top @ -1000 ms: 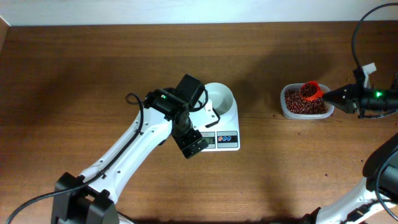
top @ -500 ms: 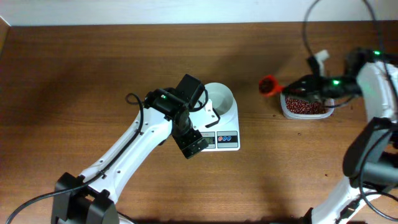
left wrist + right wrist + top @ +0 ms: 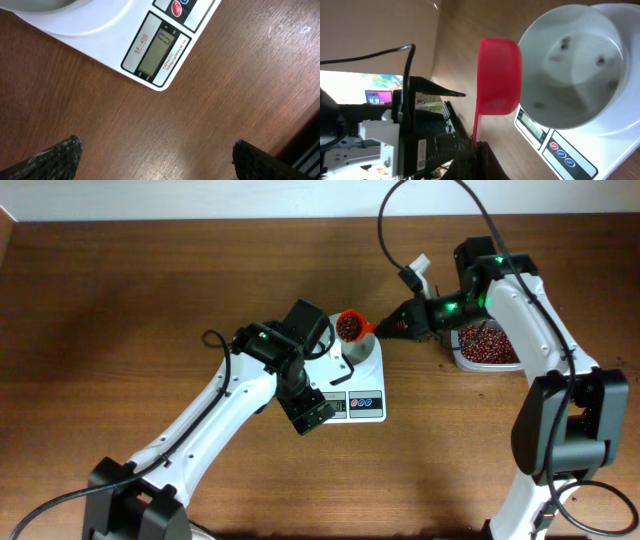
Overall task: Scoop item into bowl and weigh 50g on scale
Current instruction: 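Carry the scoop leftward over the white bowl on the scale, then tip the scoop to pour beans into the bowl with the right gripper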
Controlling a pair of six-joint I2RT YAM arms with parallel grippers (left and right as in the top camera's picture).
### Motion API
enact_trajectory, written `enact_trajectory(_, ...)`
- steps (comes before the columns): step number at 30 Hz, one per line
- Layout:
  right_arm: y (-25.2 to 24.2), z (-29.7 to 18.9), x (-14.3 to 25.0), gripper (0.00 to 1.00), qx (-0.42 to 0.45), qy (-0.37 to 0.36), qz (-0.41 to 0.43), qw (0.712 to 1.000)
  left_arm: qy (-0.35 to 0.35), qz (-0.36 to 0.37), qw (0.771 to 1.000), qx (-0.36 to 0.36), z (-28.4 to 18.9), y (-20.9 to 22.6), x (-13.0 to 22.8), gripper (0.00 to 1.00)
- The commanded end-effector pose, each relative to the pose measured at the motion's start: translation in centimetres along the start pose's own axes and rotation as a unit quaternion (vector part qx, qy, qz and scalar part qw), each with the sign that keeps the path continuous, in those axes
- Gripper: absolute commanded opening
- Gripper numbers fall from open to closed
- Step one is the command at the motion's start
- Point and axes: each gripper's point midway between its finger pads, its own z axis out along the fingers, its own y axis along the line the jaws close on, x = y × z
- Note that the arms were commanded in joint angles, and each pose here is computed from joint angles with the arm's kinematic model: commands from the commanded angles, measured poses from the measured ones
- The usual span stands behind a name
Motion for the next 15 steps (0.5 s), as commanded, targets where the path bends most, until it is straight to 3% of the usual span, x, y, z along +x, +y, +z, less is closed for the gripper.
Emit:
enact_trajectory(1, -0.2, 0.4, -0.1, 0.04, 0.021, 0.007, -0.004, 1.0, 0.007, 0.001, 1.0, 0.001, 0.4, 0.2, 0.3, 0.99)
enact_trajectory(7, -0.3, 0.4, -0.5, 0.04, 0.11, 0.026, -0.014, 0.994, 0.007, 0.001, 1.0, 0.001, 0.4, 0.2, 0.3, 0.99)
enact_trajectory(15, 0.4, 0.2, -1.9, 0.04, 0.281, 0.05, -0.101, 0.953, 0.007, 0.001, 1.0, 0.001, 0.4, 0.2, 0.3, 0.99)
